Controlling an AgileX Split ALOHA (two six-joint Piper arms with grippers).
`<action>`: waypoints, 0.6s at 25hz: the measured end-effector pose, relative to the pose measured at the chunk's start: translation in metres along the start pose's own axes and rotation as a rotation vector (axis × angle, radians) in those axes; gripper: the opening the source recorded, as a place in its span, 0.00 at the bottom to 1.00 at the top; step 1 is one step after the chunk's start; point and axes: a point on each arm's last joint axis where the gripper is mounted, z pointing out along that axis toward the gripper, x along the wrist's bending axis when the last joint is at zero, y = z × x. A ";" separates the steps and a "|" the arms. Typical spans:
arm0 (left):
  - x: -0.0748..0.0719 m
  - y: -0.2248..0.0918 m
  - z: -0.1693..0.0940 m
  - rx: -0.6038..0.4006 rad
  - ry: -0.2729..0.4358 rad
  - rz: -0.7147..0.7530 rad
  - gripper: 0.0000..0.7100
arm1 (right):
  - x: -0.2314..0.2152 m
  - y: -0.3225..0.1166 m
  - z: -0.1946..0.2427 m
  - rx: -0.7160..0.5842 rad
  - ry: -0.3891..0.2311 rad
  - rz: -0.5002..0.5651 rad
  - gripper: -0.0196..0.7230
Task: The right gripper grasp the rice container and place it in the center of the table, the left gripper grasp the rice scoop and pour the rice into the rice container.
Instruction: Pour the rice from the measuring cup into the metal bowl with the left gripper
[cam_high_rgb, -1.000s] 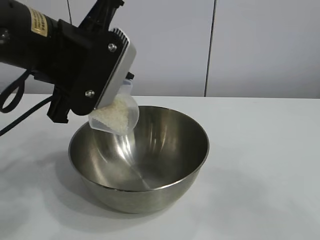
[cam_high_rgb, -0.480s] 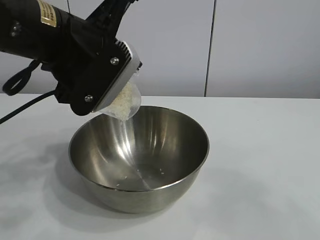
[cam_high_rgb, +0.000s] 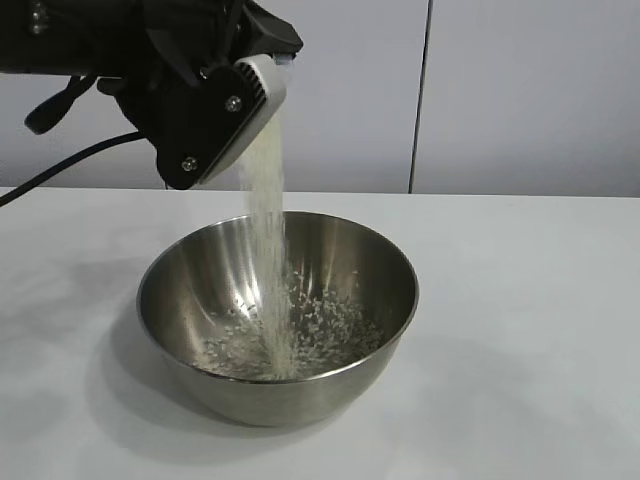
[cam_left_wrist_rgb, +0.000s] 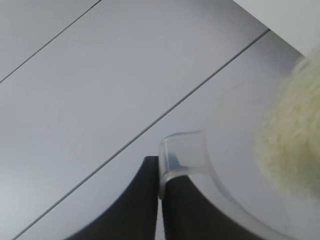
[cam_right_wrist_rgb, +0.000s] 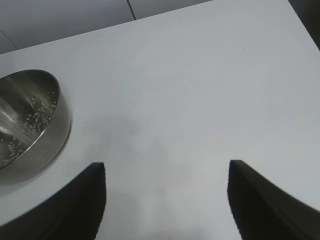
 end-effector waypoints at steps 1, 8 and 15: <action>0.001 -0.002 0.000 0.018 0.010 0.012 0.01 | 0.000 0.000 0.000 0.000 0.000 0.000 0.66; 0.007 -0.015 -0.002 0.164 0.070 0.061 0.01 | 0.000 0.000 0.000 0.000 0.000 0.000 0.66; -0.004 -0.006 -0.006 0.147 0.043 -0.074 0.01 | 0.000 0.000 0.000 0.000 0.000 0.000 0.66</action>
